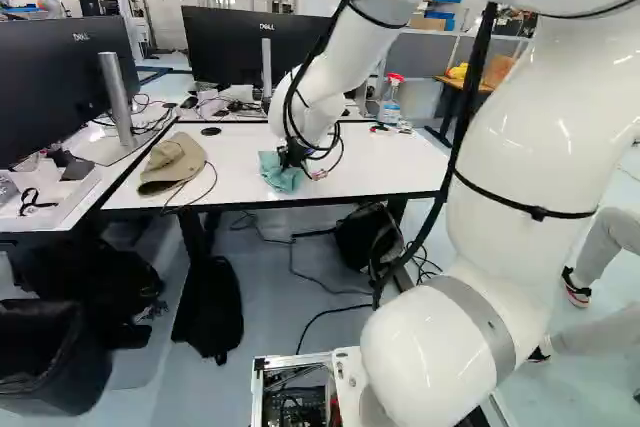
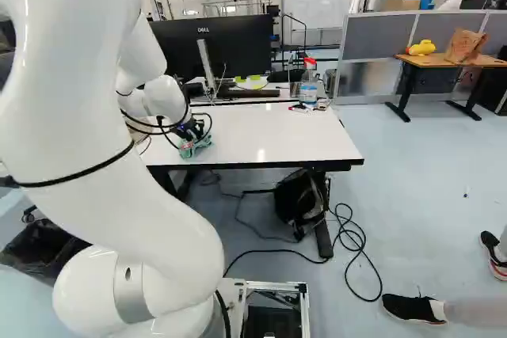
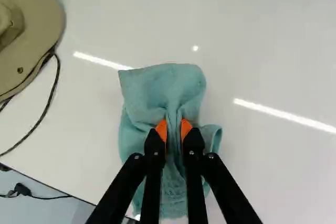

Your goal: Clean the table with the green towel

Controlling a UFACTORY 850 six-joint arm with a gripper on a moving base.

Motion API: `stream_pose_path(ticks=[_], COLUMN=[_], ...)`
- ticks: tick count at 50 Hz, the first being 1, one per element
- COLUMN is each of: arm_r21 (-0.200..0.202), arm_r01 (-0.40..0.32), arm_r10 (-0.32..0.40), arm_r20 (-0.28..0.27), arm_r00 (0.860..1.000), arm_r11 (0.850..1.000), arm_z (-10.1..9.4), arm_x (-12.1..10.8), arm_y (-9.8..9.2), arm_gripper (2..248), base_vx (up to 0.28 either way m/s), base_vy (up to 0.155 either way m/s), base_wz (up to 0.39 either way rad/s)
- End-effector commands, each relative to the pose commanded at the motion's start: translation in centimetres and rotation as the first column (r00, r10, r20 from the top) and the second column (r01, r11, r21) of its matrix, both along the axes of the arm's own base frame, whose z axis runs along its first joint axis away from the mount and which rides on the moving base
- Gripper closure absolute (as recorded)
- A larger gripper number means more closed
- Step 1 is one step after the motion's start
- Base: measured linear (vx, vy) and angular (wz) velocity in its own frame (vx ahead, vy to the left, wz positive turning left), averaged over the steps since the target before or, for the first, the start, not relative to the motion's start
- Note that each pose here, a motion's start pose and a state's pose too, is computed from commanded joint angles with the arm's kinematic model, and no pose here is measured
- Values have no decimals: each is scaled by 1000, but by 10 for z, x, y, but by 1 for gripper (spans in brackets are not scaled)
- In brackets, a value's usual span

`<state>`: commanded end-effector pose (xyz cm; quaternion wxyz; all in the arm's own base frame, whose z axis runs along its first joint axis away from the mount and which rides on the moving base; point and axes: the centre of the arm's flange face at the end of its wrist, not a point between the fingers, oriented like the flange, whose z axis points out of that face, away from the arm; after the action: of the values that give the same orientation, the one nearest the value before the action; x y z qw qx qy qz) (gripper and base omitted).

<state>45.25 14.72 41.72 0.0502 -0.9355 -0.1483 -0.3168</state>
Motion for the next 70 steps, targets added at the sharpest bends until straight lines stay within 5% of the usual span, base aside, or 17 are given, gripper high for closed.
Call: stream_pose_path(ticks=[26, 52, 70], arm_r21=[3, 1, -2], arm_r01=[-55, -133, -162], arm_r10=[55, 133, 162], arm_r20=[10, 2, -5], arm_r00=[998, 991, 987], arm_r11=[998, 991, 987], arm_z=[-1, 0, 0], arm_x=[21, -17, -50], arm_y=[36, 62, 61], arm_gripper=[200, 200, 200], base_vx=[0, 0, 0], base_vy=[0, 0, 0], base_wz=[0, 0, 0])
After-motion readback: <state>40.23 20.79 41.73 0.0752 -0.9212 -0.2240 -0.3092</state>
